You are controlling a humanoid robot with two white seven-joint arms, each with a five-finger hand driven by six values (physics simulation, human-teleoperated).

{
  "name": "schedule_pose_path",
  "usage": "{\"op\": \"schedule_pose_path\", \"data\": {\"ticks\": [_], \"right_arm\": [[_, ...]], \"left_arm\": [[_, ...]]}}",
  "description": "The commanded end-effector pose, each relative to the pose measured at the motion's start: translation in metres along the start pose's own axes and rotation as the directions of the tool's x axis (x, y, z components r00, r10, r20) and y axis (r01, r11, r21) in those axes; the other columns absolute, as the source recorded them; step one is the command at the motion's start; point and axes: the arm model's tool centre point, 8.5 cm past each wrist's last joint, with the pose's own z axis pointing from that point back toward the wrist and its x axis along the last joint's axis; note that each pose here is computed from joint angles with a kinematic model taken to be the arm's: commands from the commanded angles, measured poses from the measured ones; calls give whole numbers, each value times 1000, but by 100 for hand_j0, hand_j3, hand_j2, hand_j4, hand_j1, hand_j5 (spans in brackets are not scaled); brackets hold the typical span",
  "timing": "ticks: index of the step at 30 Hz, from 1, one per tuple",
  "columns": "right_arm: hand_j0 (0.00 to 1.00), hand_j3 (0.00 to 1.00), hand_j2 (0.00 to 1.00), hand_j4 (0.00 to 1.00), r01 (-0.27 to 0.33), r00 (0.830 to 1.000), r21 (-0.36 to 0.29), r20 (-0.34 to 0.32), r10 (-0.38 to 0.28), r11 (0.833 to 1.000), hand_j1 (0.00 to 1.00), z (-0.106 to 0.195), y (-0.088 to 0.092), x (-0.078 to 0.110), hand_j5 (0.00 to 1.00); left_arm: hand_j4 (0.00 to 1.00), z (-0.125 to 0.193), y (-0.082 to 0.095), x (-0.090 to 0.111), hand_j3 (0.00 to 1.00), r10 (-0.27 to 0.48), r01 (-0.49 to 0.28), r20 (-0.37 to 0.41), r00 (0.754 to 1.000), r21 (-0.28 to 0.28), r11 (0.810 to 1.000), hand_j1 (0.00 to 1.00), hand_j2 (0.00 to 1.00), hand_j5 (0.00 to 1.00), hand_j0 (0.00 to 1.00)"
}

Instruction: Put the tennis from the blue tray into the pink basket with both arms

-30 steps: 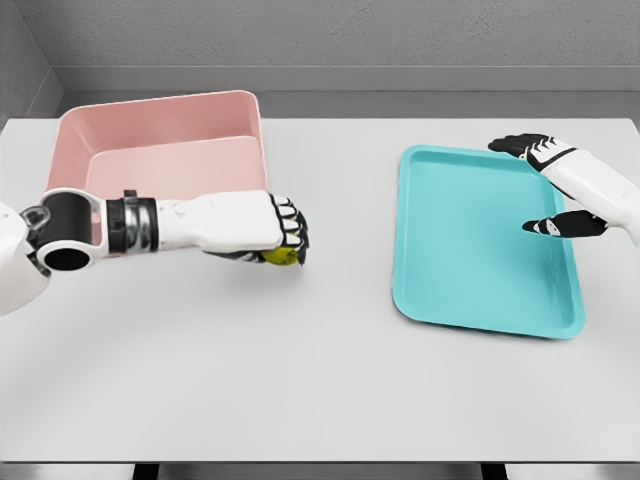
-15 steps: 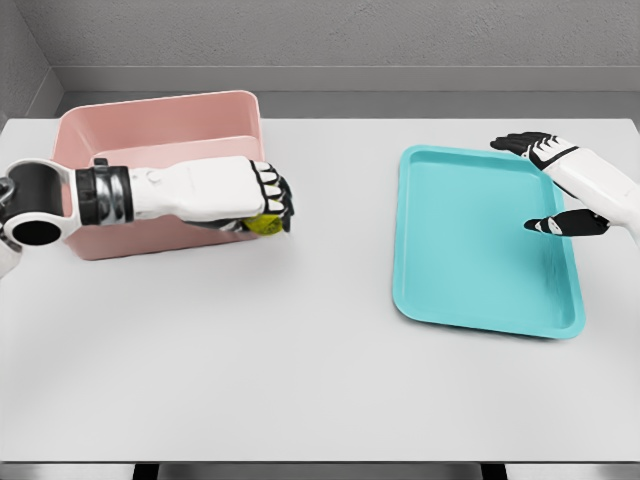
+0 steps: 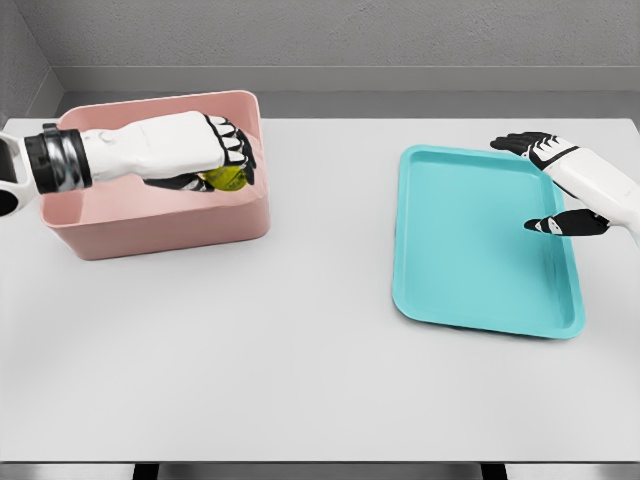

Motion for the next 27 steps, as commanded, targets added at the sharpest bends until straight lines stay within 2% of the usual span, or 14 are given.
{"op": "schedule_pose_path", "data": {"ticks": [1, 4, 8, 9, 11, 12, 19, 20, 24, 27], "right_arm": [[100, 100, 100, 100, 6, 1000, -5, 1, -6, 1000, 100, 0, -1, 0, 100], [100, 100, 100, 100, 6, 1000, -5, 1, -6, 1000, 100, 0, -1, 0, 100], [100, 100, 100, 100, 6, 1000, -5, 1, -6, 1000, 100, 0, -1, 0, 100], [100, 100, 100, 100, 6, 1000, -5, 1, -6, 1000, 100, 0, -1, 0, 100], [100, 100, 100, 100, 6, 1000, -5, 1, -6, 1000, 100, 0, -1, 0, 100], [100, 100, 100, 100, 5, 1000, -6, 0, -5, 1000, 100, 0, -1, 0, 100], [100, 100, 100, 100, 5, 1000, -6, 0, -5, 1000, 100, 0, -1, 0, 100], [100, 100, 100, 100, 5, 1000, -6, 0, -5, 1000, 100, 0, -1, 0, 100], [100, 100, 100, 100, 5, 1000, -6, 0, -5, 1000, 100, 0, -1, 0, 100], [100, 100, 100, 100, 5, 1000, -6, 0, -5, 1000, 100, 0, -1, 0, 100]], "left_arm": [[60, 13, -1, -18, 60, 30, -29, -60, 998, 9, 1000, 60, 60, 60, 60], [60, 31, -10, -46, 60, 90, -88, -151, 984, 17, 996, 60, 60, 60, 60], [62, 44, -20, -64, 62, 122, -121, -216, 969, 16, 992, 62, 62, 62, 62], [67, 47, -20, -65, 67, 120, -120, -222, 968, 13, 993, 67, 67, 67, 67], [100, 51, -21, -69, 100, 150, -146, -232, 961, 37, 989, 100, 100, 100, 100], [100, 56, -23, -73, 100, 182, -173, -243, 953, 57, 983, 100, 100, 100, 100], [100, 66, -23, -73, 100, 175, -169, -253, 952, 45, 985, 100, 100, 100, 100], [100, 80, -24, -77, 100, 168, -165, -280, 945, 33, 986, 100, 100, 100, 100], [100, 102, -31, -83, 100, 170, -175, -325, 930, 14, 984, 100, 100, 100, 100], [100, 123, -39, -89, 100, 220, -223, -364, 905, 33, 974, 100, 100, 100, 100]]}}
